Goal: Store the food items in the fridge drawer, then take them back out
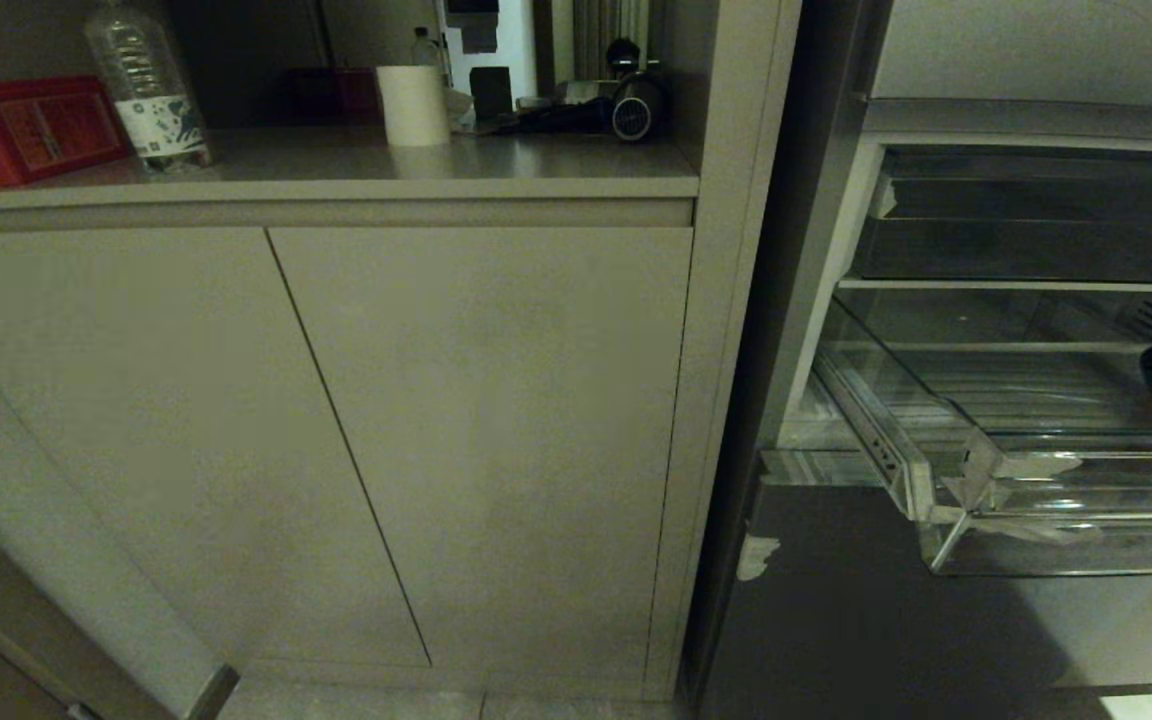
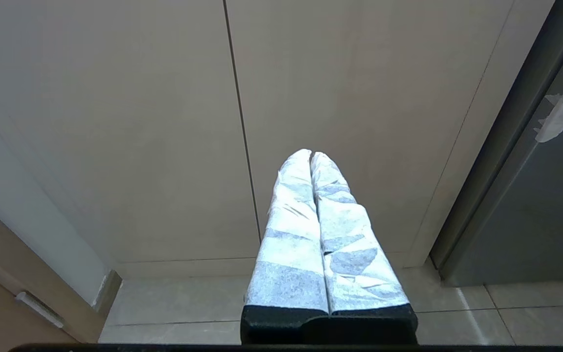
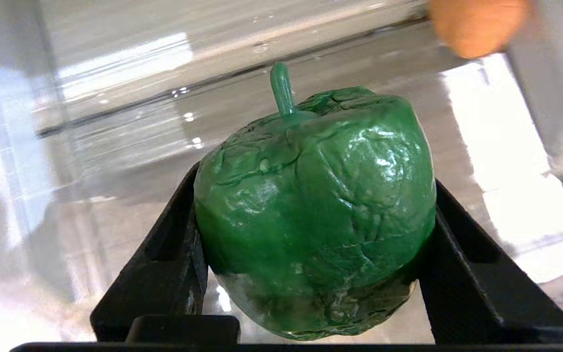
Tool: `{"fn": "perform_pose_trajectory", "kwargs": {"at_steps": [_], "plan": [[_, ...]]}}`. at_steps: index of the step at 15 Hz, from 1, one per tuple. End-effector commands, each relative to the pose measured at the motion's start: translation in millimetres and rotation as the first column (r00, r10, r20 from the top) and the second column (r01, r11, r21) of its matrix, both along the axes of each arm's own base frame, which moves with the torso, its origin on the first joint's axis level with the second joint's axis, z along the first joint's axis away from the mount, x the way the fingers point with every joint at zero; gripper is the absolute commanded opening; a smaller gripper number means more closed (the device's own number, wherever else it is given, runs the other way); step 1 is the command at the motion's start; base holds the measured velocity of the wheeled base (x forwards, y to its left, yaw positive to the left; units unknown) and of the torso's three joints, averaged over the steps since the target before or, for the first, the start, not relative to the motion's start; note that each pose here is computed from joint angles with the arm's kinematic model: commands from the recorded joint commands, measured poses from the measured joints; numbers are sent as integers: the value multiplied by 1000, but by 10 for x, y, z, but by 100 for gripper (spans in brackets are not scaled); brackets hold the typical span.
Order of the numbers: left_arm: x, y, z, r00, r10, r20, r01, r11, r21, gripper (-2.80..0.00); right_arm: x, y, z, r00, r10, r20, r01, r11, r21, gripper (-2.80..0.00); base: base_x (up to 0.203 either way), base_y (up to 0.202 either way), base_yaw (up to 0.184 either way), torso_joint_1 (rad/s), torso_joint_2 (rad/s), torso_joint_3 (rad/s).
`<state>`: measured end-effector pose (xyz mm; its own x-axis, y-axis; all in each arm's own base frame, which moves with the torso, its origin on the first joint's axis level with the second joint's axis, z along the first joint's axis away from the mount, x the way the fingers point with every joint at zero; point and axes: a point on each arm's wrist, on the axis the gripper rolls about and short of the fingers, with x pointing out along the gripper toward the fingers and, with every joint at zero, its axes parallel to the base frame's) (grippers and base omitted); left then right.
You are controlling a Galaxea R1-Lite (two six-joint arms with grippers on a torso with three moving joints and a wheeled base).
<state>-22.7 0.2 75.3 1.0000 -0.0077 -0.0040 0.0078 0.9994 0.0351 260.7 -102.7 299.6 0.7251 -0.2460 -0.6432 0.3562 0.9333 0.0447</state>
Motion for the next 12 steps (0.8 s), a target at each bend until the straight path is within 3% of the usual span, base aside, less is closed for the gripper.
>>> {"fn": "perform_pose_trajectory", "kwargs": {"at_steps": [1,5,12], "plan": [[1,0,1,1000,0,-1,0,1000,0,-280,-479,128,273,994,-24,103,28,999,-36,-280,0,0,0,0,0,0],[1,0,-1,1000,0,-1,0,1000,0,-280,-1204,311,379,962,-117,247,131,990,-43,-280,0,0,0,0,0,0],[0,0,1,1000,0,0,0,1000,0,-280,-2220,742,-81,851,-293,435,345,938,-44,-280,0,0,0,0,0,0]]}}
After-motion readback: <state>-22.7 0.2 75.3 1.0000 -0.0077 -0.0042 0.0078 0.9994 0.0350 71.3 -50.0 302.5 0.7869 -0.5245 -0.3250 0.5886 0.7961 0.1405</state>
